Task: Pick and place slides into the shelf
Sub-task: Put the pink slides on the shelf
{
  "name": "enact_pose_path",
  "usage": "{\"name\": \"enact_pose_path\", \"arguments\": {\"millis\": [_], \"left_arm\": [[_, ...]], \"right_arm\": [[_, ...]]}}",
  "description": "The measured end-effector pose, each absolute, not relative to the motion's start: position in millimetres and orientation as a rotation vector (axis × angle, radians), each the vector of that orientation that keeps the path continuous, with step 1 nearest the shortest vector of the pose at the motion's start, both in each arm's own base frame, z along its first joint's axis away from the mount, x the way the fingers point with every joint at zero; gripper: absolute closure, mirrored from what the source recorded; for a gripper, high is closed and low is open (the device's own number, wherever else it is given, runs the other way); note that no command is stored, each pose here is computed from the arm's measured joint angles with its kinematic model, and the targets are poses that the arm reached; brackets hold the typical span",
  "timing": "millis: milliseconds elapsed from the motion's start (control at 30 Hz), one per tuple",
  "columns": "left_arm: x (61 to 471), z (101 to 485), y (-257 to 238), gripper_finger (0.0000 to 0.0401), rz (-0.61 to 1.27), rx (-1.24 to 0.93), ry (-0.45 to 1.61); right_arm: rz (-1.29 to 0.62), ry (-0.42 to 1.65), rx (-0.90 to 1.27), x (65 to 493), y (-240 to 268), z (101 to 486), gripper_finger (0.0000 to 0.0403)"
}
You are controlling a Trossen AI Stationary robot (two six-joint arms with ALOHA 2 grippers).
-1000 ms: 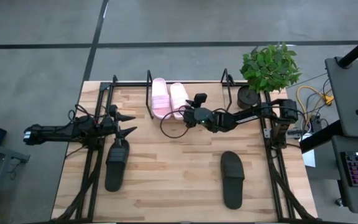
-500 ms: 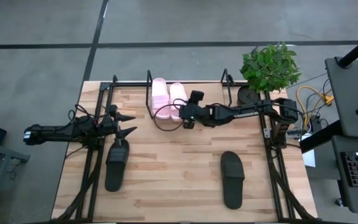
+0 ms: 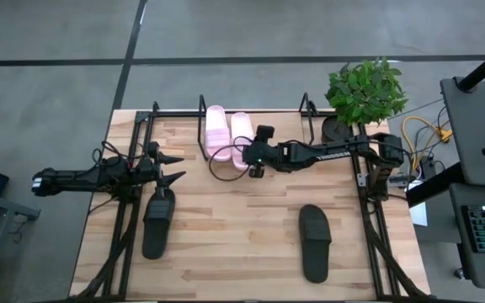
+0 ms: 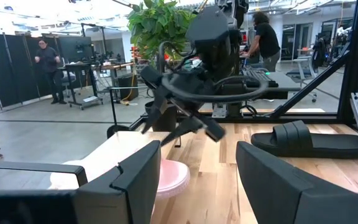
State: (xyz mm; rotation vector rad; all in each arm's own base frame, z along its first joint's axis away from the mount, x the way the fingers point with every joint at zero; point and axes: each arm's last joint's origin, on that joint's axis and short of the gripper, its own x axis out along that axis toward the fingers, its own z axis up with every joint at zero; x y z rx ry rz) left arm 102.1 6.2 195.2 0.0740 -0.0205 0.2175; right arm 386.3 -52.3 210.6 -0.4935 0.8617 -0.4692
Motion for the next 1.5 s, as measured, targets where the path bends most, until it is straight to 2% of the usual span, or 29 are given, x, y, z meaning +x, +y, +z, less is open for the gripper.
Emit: {"name": "enact_pose_path", "arguments": {"millis": [100, 333, 500, 800, 1067, 1333, 1500], "left_arm": [[102, 195, 6, 0.0205, 0.217, 0.054, -0.022], [102, 195, 6, 0.0205, 0.217, 0.054, -0.019], [102, 195, 6, 0.0205, 0.217, 0.054, -0.018], [102, 194, 6, 0.0205, 0.216, 0.054, -0.015], [102, 194, 6, 0.0205, 0.216, 0.055, -0.013], [102, 194, 6, 0.0205, 0.217, 0.056, -0.011], [102, 194, 6, 0.0205, 0.217, 0.056, -0.011]], "right_arm": [[-0.356, 0.829, -0.525, 390, -41, 212, 0.0236], [-0.304, 0.841, -0.702, 400, -30, 200, 0.0236], [-0.376, 0.91, -0.843, 408, -30, 185, 0.0236], [-0.402, 0.957, -0.904, 418, -34, 176, 0.0244], [-0.426, 0.974, -0.889, 416, -43, 176, 0.0294], [-0.431, 0.997, -0.878, 414, -48, 174, 0.0385], [-0.482, 1.006, -0.897, 414, -49, 177, 0.0391]]}}
